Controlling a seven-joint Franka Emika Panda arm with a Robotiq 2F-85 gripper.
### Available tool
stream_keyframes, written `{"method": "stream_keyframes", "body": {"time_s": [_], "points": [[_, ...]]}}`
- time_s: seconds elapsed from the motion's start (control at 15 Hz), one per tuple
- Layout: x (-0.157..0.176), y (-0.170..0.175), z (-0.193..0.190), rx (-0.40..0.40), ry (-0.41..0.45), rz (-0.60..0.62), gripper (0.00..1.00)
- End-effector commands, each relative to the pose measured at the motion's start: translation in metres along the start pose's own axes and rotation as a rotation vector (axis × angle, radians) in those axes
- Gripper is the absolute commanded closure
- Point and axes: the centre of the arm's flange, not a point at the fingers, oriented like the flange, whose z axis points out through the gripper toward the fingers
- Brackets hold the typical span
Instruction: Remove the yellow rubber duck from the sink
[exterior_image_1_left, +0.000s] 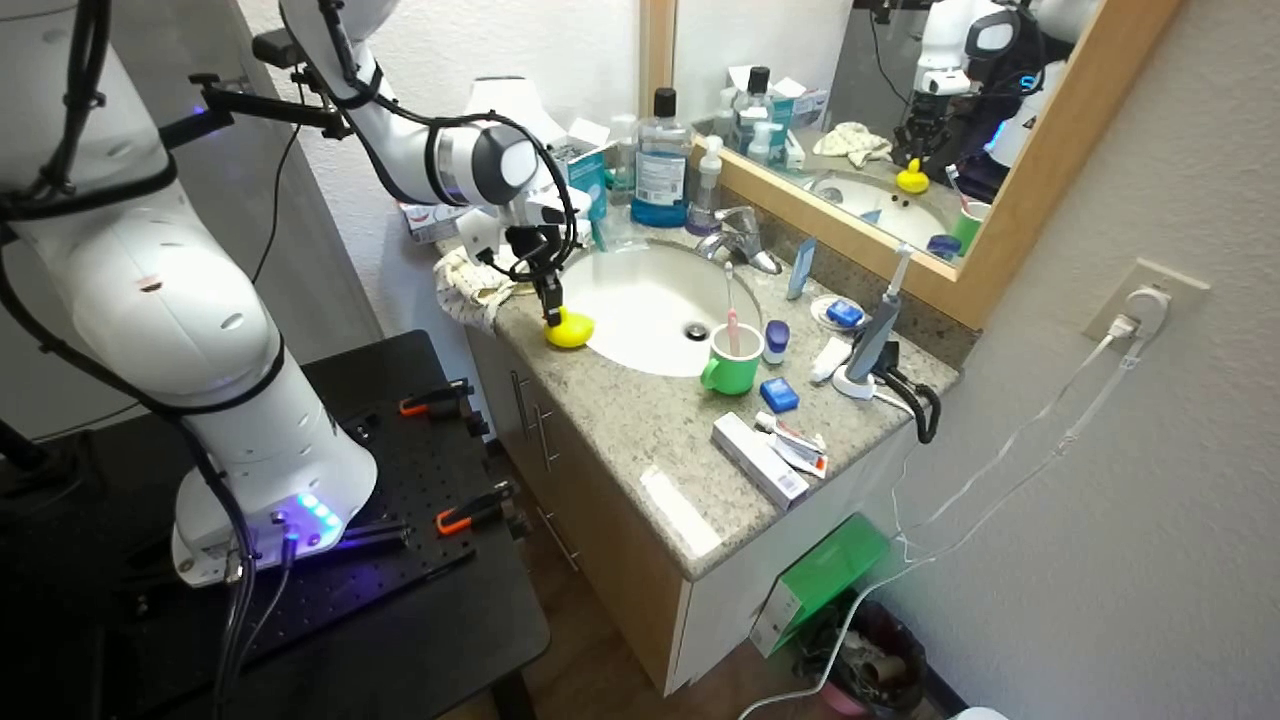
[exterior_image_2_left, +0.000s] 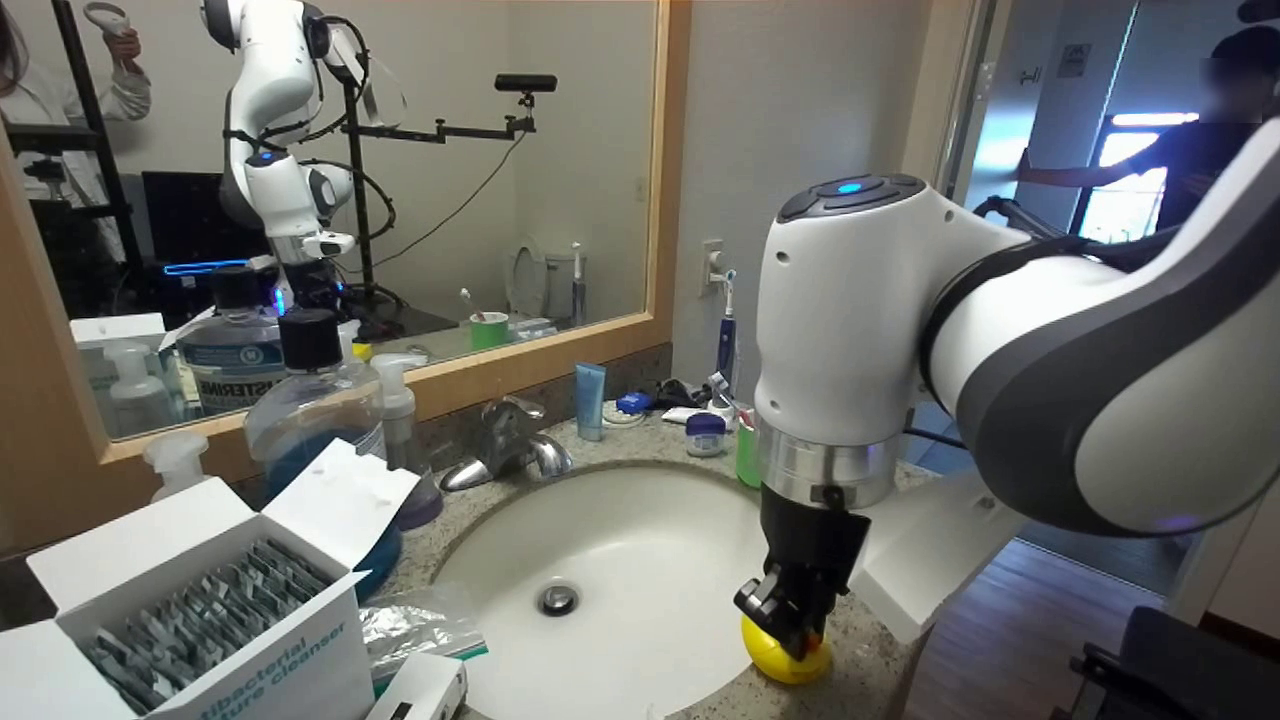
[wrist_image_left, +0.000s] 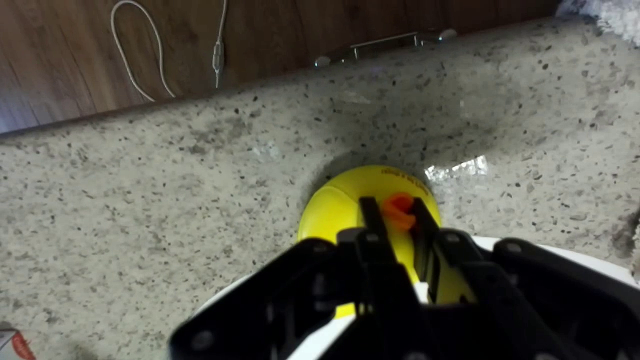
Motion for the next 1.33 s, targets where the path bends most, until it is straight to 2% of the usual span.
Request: {"method": "stream_keyframes", "body": {"time_s": [0.0, 0.73, 1.27], "points": [[-0.012, 0.007, 0.002, 0.019, 0.002, 0.015, 0.96], [-0.031, 0.016, 0.002, 0.027, 0.004, 0.027, 0.96], [-0.032, 0.019, 0.005, 0.035, -0.002, 0.022, 0.96]]}}
